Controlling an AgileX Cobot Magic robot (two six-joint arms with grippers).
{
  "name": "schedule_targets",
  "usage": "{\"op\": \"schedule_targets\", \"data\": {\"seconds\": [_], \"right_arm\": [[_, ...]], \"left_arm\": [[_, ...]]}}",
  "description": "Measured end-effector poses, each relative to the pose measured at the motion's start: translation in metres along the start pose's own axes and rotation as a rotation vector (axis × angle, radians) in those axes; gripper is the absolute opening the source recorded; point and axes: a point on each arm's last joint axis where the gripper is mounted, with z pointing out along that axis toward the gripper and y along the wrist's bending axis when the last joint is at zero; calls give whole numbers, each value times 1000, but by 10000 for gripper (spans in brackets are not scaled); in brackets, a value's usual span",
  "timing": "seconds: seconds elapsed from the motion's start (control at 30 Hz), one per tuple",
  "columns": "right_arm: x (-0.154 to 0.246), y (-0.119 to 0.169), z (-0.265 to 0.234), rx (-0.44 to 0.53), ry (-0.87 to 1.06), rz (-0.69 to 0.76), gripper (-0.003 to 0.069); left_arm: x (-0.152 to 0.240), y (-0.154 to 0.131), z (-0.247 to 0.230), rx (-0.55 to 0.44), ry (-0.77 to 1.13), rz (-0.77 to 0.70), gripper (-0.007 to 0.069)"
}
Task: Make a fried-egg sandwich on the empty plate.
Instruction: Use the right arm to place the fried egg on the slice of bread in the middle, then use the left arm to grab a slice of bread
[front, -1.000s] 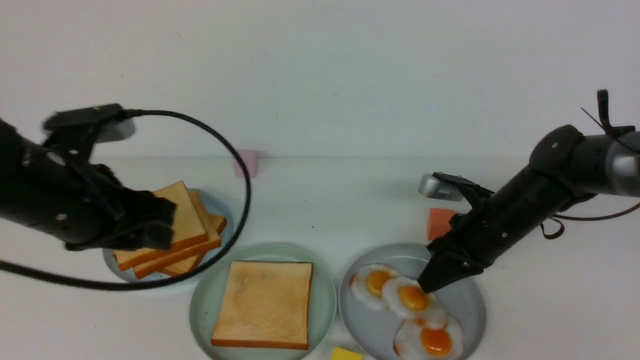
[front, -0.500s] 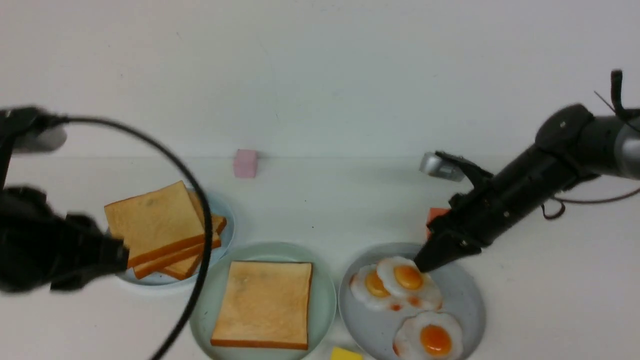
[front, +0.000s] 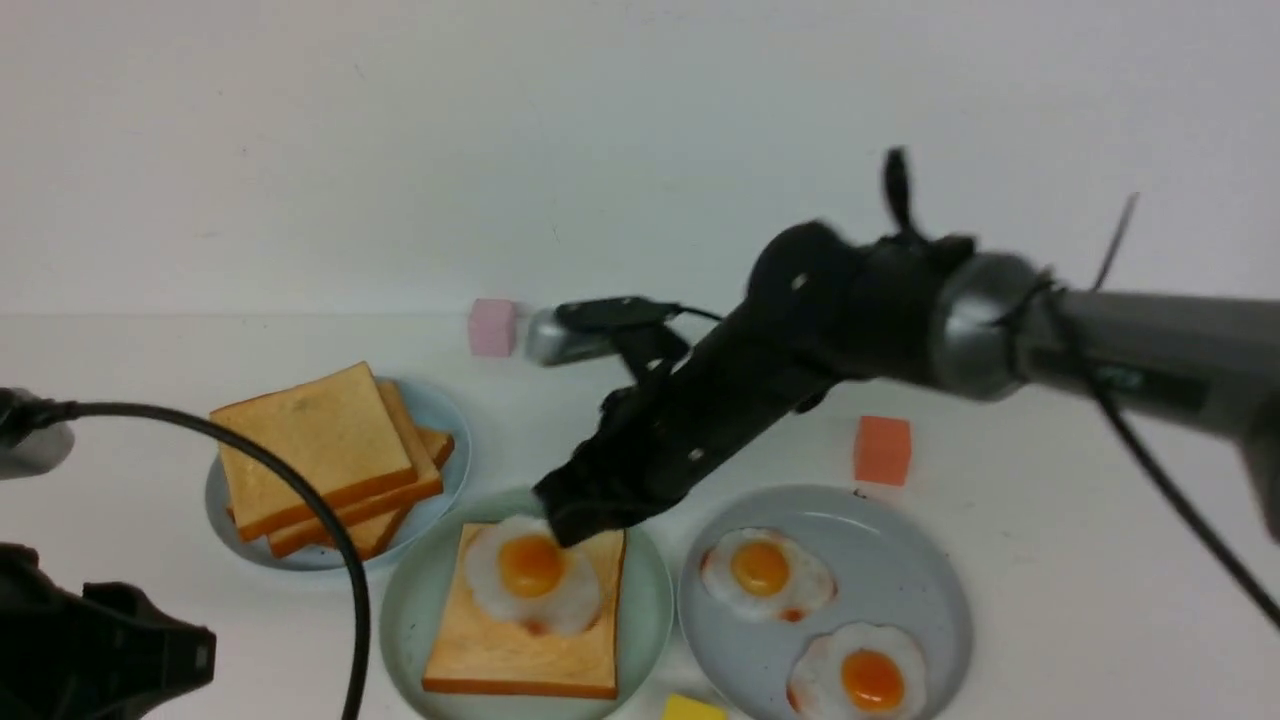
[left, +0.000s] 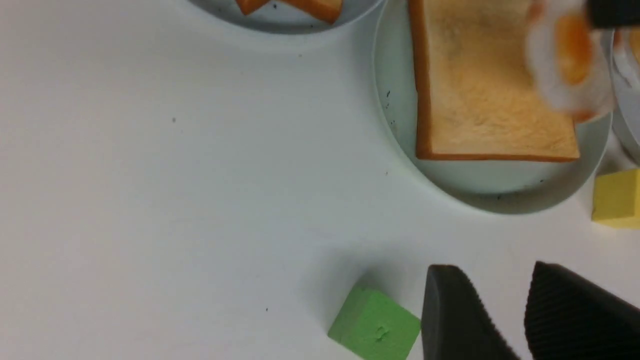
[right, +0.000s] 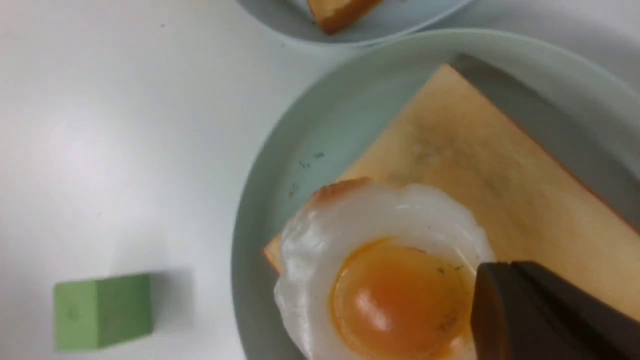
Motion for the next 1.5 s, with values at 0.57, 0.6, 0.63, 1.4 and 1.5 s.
{"op": "schedule_targets", "data": {"seconds": [0.57, 0.6, 0.63, 1.4, 1.5], "right_arm": [[-15, 44, -81, 1, -1, -184, 448], [-15, 52, -97, 4, 1, -193, 455], [-14, 57, -109, 16, 3, -193, 459], [63, 82, -183, 98, 20, -100, 465], [62, 85, -183, 67, 11, -105, 465]], "left_arm": [[-39, 6, 46, -57, -12, -295, 238], [-49, 8, 55, -75, 11, -314, 238], [-57, 11, 66, -93, 45, -335, 238], [-137, 107, 179, -166, 168, -412, 472], [-135, 112, 195, -163, 151, -424, 444]]}}
